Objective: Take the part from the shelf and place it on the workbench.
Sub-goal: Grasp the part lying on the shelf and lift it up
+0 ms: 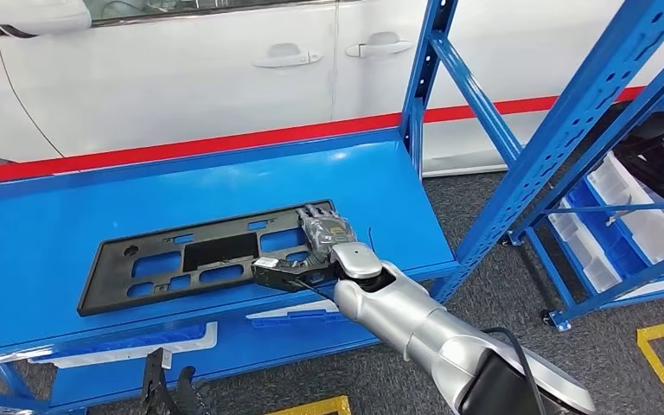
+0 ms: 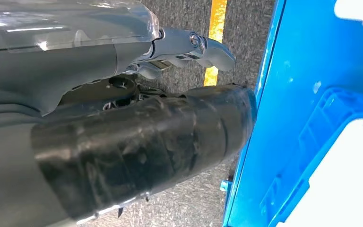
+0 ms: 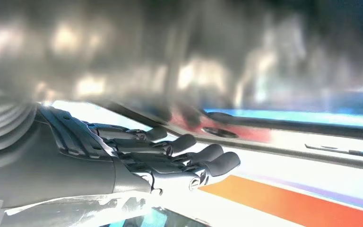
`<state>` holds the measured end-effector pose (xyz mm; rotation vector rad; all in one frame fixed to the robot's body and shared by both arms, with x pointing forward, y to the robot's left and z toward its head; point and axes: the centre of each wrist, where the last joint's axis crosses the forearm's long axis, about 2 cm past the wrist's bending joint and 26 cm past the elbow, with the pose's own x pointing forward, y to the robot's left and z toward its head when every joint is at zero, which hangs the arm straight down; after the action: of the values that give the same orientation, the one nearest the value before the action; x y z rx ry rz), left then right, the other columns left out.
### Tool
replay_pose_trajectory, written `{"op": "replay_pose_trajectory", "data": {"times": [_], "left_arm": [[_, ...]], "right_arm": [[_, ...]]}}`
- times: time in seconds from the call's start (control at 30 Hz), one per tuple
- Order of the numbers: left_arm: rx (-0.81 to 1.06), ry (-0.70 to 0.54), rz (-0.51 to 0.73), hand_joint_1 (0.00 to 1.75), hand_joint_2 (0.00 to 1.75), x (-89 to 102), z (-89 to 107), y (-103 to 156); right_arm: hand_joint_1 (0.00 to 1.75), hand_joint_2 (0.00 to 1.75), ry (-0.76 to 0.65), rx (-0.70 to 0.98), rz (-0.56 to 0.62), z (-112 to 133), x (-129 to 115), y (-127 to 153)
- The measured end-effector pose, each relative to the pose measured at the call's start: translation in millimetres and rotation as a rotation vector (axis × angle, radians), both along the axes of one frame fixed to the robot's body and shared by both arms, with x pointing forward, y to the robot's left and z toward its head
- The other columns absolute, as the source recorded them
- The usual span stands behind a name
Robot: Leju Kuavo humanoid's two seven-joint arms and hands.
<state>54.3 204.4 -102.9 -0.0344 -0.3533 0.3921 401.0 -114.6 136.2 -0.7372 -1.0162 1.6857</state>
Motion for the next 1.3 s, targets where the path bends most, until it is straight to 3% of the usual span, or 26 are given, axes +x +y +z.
{"op": "replay_pose_trajectory", "data": {"times": [0.03, 0.47, 0.5, 0.57, 0.6, 0.63, 0.7, 1.03, 1.17, 1.3], "left_arm": [[0.000, -0.002, 0.000, 0.00, 0.00, 0.5, 0.1, -0.2], [0.001, 0.001, 0.012, 0.00, 0.00, 0.9, 0.0, 0.5], [0.000, 0.003, 0.014, 0.00, 0.00, 0.6, 0.0, 0.5], [-0.001, 0.006, 0.014, 0.00, 0.00, 0.1, -0.1, 0.5], [-0.002, 0.006, 0.014, 0.00, 0.00, -0.1, -0.1, 0.5], [-0.002, 0.006, 0.014, 0.00, 0.00, -0.2, -0.1, 0.5], [-0.003, 0.005, 0.014, 0.00, 0.00, -0.2, -0.1, 0.5], [-0.003, 0.005, 0.014, 0.00, 0.00, -1.2, -0.2, 0.4], [-0.003, 0.004, 0.013, 0.00, 0.00, -1.6, -0.3, 0.4], [-0.004, 0.002, 0.011, 0.00, 0.00, -1.7, -0.3, 0.4]], "right_arm": [[1.75, 1.75, 0.001, 0.002, 0.001, 0.0, -0.2, 0.4], [1.72, 1.75, 0.029, 0.030, 0.010, 0.0, 0.1, -0.3], [1.53, 1.75, 0.031, 0.030, 0.009, -0.3, 0.0, -0.5], [0.66, 1.75, 0.032, 0.030, 0.007, -0.7, 0.0, -1.1], [0.22, 1.31, 0.032, 0.031, 0.006, -0.7, 0.1, -1.3], [0.00, 0.87, 0.031, 0.032, 0.005, -0.6, 0.3, -1.6], [0.00, 0.00, 0.028, 0.036, 0.003, -0.3, 0.6, -1.8], [0.00, 0.00, 0.018, 0.057, -0.001, 0.1, 1.1, -2.4], [0.00, 1.75, 0.018, 0.063, 0.005, -0.5, 0.7, -2.4], [0.00, 0.00, 0.005, 0.071, 0.015, -0.2, 0.9, -2.6]]}}
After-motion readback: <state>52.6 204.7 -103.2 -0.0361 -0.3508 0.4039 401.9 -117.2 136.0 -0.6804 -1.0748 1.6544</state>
